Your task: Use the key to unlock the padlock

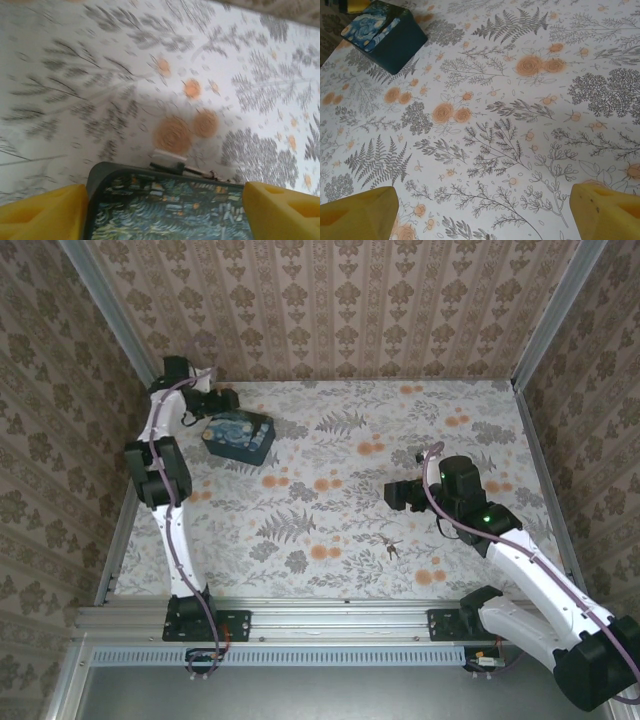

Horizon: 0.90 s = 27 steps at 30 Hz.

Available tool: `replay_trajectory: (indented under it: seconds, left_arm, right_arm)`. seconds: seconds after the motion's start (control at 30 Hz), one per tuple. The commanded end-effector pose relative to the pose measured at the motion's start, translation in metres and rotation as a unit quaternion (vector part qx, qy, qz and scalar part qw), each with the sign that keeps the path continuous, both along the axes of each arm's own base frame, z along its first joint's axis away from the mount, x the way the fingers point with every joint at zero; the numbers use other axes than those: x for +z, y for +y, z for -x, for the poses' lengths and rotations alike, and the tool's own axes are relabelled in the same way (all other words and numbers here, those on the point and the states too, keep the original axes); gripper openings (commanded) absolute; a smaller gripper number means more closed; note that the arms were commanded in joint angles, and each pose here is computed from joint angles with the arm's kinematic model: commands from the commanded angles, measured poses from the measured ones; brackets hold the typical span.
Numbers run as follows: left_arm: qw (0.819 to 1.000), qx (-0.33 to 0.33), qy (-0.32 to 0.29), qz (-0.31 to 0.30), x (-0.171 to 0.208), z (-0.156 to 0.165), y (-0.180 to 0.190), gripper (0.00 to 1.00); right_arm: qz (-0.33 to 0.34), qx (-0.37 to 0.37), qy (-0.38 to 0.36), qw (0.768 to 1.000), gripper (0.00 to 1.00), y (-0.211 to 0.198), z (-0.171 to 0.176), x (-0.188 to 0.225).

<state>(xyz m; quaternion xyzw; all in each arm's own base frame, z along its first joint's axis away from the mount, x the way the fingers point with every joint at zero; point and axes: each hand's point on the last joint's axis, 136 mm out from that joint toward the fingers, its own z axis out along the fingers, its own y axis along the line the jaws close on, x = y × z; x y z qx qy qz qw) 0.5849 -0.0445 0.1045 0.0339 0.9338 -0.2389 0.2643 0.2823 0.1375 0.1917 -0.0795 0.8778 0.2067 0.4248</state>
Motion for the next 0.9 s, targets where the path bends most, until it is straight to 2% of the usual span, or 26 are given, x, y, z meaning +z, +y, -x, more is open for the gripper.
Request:
replay_trajectory:
  seconds: [0.0,0.27,0.37,0.47,0.6,0.7,0.8,0.87]
  left_arm:
    - [0.998,-0.057,0.037,0.006,-0.007,0.024,-0.027,0.79]
    - [0.984,-0.178,0.004,0.010,0.015,0.065,-0.099,0.73]
    - [0.971,-0.239,0.001,0.032,0.016,0.090,-0.137,0.71]
    - [0.956,-0.293,-0.001,0.018,0.011,0.112,-0.175,0.71]
    - [0.946,-0.322,-0.010,0.031,0.019,0.125,-0.214,0.71]
    - [0.952,-0.302,-0.034,0.025,0.038,0.120,-0.230,0.76]
    - [0.974,-0.211,-0.074,-0.024,0.069,0.100,-0.208,0.81]
    - [0.986,-0.134,-0.088,-0.041,0.093,0.096,-0.181,0.82]
  right_arm:
    - [-0.007,0.002,0.007,1.000,0.90,0.001,0.008,0.001]
    - [-0.012,0.002,0.001,1.000,0.90,-0.001,0.014,0.007]
    - [-0.016,0.001,0.001,1.000,0.89,-0.002,0.017,0.008]
    - [-0.018,-0.002,0.003,1.000,0.89,-0.004,0.021,0.007]
    - [-0.016,-0.007,0.008,1.000,0.89,-0.006,0.022,0.001]
    - [-0.028,-0.010,0.013,0.999,0.87,-0.002,0.017,-0.007]
    - [-0.039,-0.006,0.025,0.999,0.86,0.009,0.008,-0.013]
    - [-0.045,-0.004,0.033,0.998,0.85,0.018,-0.001,-0.017]
